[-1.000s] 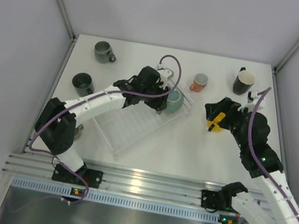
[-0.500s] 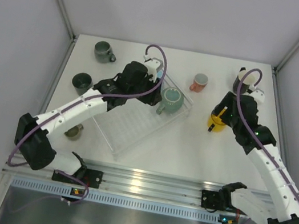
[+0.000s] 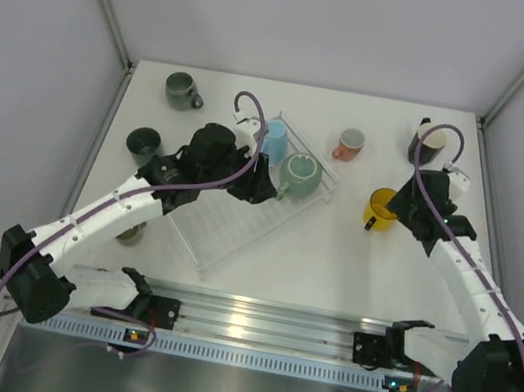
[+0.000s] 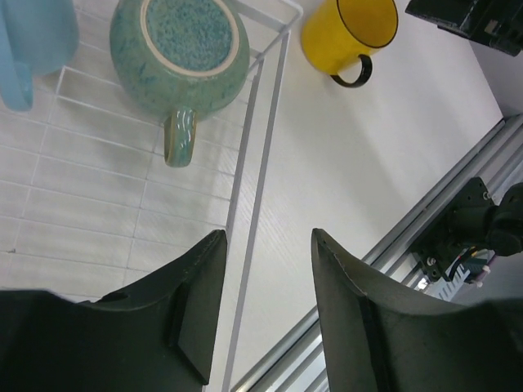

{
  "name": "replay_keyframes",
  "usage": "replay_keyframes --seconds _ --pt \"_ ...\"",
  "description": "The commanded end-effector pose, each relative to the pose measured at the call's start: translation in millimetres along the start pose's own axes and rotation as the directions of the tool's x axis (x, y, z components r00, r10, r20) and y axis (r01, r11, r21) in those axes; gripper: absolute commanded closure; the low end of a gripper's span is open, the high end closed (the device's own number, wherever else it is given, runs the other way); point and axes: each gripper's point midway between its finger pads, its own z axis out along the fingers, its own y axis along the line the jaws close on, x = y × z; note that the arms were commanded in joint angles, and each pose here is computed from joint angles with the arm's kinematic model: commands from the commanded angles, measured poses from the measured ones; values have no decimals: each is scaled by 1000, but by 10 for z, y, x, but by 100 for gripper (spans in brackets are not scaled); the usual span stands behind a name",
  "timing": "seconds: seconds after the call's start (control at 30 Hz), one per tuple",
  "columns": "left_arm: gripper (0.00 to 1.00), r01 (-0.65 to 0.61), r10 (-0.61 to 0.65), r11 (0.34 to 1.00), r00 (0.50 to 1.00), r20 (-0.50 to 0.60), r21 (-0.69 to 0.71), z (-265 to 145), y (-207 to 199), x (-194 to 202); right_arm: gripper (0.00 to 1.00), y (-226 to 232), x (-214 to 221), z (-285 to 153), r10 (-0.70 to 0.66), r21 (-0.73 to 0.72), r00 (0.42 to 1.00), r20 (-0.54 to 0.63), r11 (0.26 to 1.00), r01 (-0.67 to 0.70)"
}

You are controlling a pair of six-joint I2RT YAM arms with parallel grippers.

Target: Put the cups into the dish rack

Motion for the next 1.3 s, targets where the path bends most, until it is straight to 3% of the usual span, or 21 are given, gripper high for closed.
replay_keyframes --seconds 0.0,0.33,0.53,0.73,0.87,1.07,1.27 --pt "49 19 -20 999 1000 20 47 -4 -71 -3 33 76 -111 141 11 -20 999 38 1000 -10" --pt "48 30 -32 995 999 21 97 -106 -174 20 39 27 170 536 -4 22 999 -47 1000 5" --pt "48 35 -41 989 998 38 146 -210 -300 -59 50 28 326 696 -8 10 995 -95 1000 9" --pt "48 37 -48 987 997 66 157 -281 -354 -152 73 15 347 713 -19 5 995 -97 1000 20" --pt "48 53 -66 980 996 64 191 -307 -448 -218 100 78 303 674 -44 -36 995 -87 999 40" --pt "48 79 -93 971 994 52 224 -297 -540 -289 100 214 71 442 -24 -118 999 -33 993 20" --pt "47 92 -119 939 991 65 332 -362 -756 -388 100 528 -329 -121 60 -329 996 61 943 -36"
